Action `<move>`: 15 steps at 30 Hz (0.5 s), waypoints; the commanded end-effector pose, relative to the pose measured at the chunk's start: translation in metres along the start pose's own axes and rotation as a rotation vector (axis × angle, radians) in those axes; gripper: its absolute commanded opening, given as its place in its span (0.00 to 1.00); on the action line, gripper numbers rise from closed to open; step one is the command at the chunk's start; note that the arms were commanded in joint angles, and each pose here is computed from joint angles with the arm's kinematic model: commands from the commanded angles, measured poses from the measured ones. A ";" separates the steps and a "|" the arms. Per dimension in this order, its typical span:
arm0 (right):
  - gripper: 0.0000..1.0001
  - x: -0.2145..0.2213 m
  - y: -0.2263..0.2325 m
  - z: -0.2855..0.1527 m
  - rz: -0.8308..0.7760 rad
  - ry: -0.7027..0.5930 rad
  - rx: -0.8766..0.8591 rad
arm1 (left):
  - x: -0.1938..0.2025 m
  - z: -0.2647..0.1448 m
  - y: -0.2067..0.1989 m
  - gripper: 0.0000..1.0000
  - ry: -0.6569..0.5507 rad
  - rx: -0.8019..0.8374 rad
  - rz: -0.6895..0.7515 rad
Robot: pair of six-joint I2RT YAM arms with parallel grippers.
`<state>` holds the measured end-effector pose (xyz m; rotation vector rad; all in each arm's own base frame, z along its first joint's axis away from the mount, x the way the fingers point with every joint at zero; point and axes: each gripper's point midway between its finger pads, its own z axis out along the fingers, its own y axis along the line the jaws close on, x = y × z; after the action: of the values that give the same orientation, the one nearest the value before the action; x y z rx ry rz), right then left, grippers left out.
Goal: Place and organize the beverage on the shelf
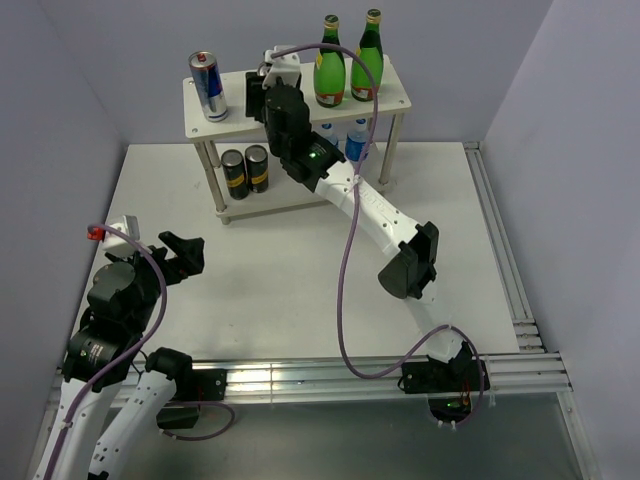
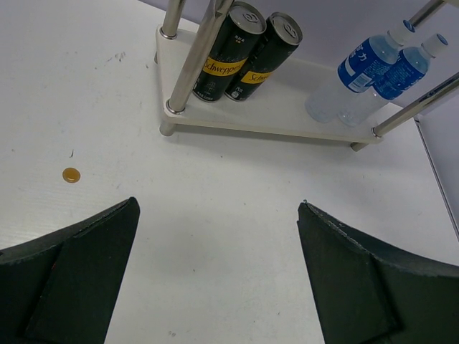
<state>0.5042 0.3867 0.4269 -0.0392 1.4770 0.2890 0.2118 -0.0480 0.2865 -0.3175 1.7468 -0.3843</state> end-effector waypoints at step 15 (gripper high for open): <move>0.95 -0.021 0.009 0.007 0.077 -0.082 -0.046 | -0.006 0.001 -0.006 0.99 -0.026 0.032 0.001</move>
<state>0.5050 0.3915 0.4377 -0.0357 1.4402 0.3461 0.2122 -0.0492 0.2842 -0.3134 1.7539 -0.3876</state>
